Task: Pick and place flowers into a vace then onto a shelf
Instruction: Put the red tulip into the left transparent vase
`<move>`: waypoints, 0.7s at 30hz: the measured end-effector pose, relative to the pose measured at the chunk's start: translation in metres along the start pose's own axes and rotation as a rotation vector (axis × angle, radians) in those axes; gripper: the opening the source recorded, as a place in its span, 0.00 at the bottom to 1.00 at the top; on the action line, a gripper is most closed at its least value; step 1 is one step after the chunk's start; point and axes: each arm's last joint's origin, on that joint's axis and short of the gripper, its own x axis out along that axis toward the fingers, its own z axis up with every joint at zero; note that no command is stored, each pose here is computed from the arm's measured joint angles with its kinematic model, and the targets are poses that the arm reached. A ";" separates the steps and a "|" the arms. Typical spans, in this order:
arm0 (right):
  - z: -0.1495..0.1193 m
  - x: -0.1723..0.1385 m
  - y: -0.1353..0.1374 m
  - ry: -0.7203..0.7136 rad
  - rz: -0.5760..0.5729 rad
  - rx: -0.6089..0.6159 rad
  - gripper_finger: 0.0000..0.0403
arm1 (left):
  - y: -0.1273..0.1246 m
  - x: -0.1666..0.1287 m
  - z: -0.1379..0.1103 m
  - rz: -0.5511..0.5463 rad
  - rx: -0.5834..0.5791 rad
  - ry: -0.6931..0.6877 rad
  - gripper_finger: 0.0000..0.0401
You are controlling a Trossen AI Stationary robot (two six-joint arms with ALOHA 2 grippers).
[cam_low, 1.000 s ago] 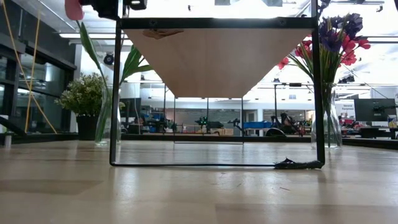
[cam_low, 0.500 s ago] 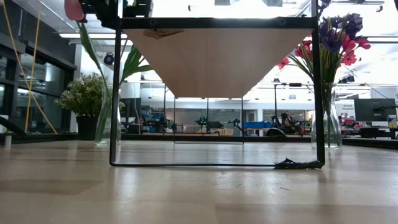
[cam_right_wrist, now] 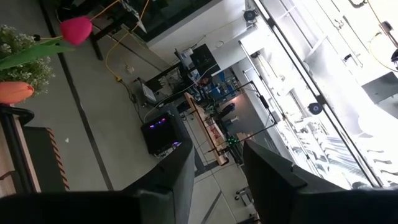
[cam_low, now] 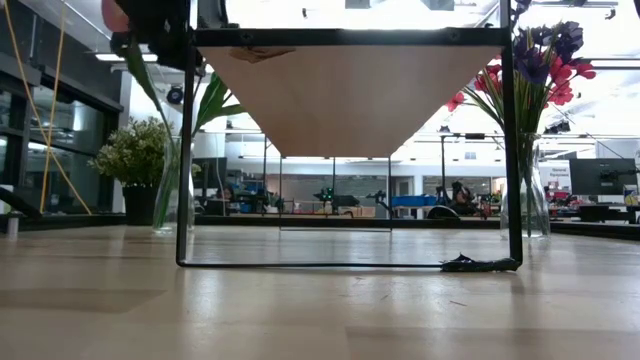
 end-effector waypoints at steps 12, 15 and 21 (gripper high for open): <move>0.000 0.000 0.000 -0.006 0.003 0.004 0.32 | 0.001 0.000 -0.003 0.004 -0.002 0.018 0.10; 0.000 0.000 0.000 -0.006 0.004 0.004 0.32 | 0.001 0.000 -0.004 0.006 0.007 0.031 0.12; 0.000 0.000 0.000 -0.007 0.004 0.004 0.32 | 0.001 0.000 -0.004 0.005 0.024 0.041 0.12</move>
